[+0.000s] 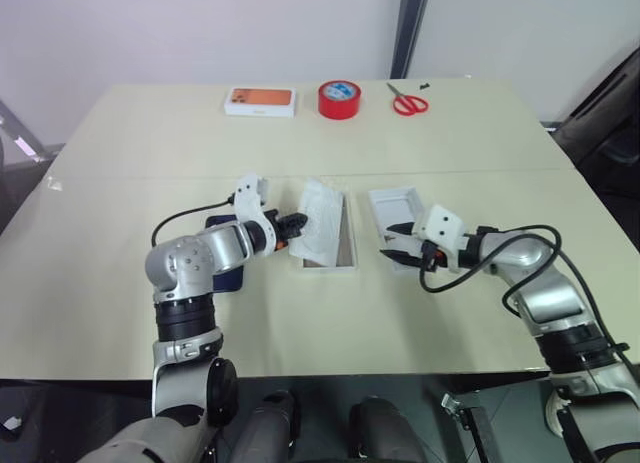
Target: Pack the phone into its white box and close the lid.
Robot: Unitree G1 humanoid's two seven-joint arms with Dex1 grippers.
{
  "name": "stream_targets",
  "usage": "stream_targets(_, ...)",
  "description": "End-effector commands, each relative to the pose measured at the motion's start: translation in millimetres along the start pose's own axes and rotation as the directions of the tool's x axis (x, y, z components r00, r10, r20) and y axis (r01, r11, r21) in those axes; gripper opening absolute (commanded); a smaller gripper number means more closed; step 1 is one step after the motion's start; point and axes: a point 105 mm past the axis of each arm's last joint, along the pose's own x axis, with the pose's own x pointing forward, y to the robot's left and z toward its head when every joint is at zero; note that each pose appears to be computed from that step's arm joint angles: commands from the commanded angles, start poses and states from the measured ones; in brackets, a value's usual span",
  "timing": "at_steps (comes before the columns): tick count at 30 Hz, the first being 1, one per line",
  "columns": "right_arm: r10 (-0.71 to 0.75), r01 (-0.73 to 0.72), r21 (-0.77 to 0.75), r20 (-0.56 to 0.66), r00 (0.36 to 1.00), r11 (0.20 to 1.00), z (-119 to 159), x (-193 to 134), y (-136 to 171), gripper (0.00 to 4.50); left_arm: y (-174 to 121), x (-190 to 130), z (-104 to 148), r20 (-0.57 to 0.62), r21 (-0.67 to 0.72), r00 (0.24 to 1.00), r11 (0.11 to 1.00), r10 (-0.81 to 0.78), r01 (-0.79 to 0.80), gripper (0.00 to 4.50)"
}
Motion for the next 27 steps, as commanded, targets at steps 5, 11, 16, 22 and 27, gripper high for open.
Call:
stream_targets(5, -0.041, 0.043, -0.022, 0.106, 0.994, 0.999, 29.7, 8.7, -10.1, 2.38, -22.5, -9.9, 17.9, 0.049, 0.061, 0.995, 0.994, -0.089, 0.086, 4.0)
stream_targets(11, -0.066, 0.064, 0.016, 0.201, 0.977, 0.998, 55.2, 24.6, -13.2, 2.38, -23.3, -22.2, 25.7, 0.078, 0.133, 0.989, 0.984, -0.129, 0.118, 4.0)
stream_targets(16, -0.047, 0.04, 0.037, 0.229, 0.972, 0.999, 67.3, 44.5, -5.2, 1.55, 4.9, -32.2, 28.0, 0.089, 0.321, 0.995, 0.947, -0.042, 0.011, 4.06)
stream_targets(22, 0.004, 0.008, -0.087, 0.142, 0.99, 0.996, 65.7, 78.1, 12.8, 0.04, 21.5, -58.8, 46.8, 0.19, 0.525, 0.972, 0.851, -0.139, 0.019, 4.06)
stream_targets(27, 0.025, -0.013, -0.143, 0.083, 0.996, 0.99, 61.8, 96.3, 20.5, 0.04, 40.8, -78.4, 51.2, 0.196, 0.563, 0.97, 0.826, -0.147, 0.011, 4.06)
